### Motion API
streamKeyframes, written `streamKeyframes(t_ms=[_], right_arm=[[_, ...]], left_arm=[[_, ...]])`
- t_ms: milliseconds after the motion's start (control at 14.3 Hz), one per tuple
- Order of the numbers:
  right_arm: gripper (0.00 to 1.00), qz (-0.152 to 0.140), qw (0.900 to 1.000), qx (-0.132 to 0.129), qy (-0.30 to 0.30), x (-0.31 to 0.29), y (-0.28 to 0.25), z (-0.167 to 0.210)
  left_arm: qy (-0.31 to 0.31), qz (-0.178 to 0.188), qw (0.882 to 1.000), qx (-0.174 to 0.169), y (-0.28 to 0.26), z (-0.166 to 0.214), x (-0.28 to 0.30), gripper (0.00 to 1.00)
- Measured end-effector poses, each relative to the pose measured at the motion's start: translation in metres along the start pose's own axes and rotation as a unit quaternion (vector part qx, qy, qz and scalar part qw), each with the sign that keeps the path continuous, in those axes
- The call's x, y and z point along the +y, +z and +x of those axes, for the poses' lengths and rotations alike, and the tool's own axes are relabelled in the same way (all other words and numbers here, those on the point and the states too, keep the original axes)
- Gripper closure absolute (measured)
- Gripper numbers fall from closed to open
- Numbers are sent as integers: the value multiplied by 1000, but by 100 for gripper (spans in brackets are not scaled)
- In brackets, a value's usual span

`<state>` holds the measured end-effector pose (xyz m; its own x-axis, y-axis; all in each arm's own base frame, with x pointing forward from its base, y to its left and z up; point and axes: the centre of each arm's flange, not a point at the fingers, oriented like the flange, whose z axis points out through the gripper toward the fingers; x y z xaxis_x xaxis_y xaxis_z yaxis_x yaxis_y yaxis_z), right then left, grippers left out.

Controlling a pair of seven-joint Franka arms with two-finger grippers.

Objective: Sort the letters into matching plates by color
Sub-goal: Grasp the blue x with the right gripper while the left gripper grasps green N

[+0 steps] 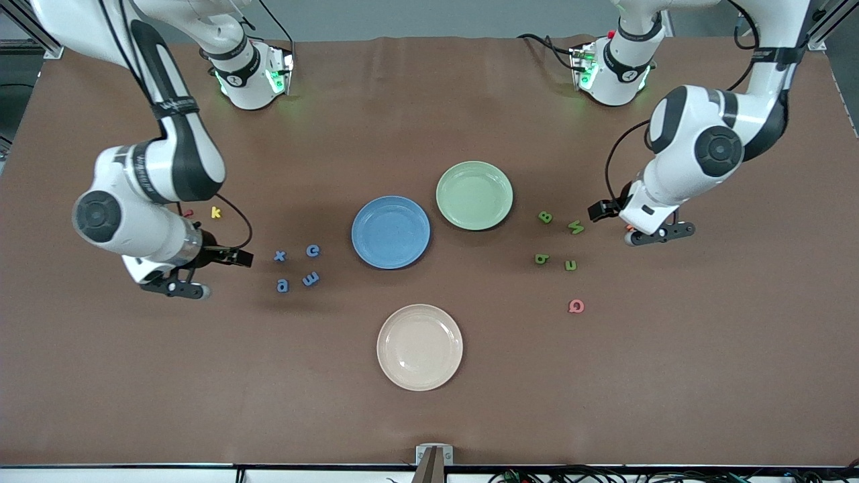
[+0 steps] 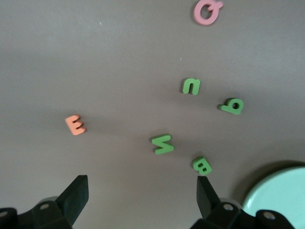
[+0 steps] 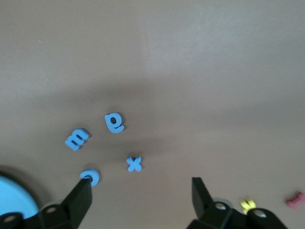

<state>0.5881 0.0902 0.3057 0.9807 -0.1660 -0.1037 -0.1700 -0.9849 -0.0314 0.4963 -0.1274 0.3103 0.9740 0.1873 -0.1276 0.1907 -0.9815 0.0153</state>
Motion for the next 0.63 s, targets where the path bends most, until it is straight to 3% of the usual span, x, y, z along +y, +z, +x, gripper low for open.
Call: streamKeyframes(t_ms=[209, 349, 627], right_arm=[[15, 4, 1000, 30, -3, -5, 42, -23], [28, 7, 999, 48, 0, -14, 61, -37], [28, 5, 999, 49, -4, -35, 91, -52]], left_arm=[[-6, 8, 1000, 12, 38, -6, 7, 0], [-16, 18, 999, 24, 65, -7, 17, 0], [-31, 19, 999, 31, 109, -10, 30, 0]])
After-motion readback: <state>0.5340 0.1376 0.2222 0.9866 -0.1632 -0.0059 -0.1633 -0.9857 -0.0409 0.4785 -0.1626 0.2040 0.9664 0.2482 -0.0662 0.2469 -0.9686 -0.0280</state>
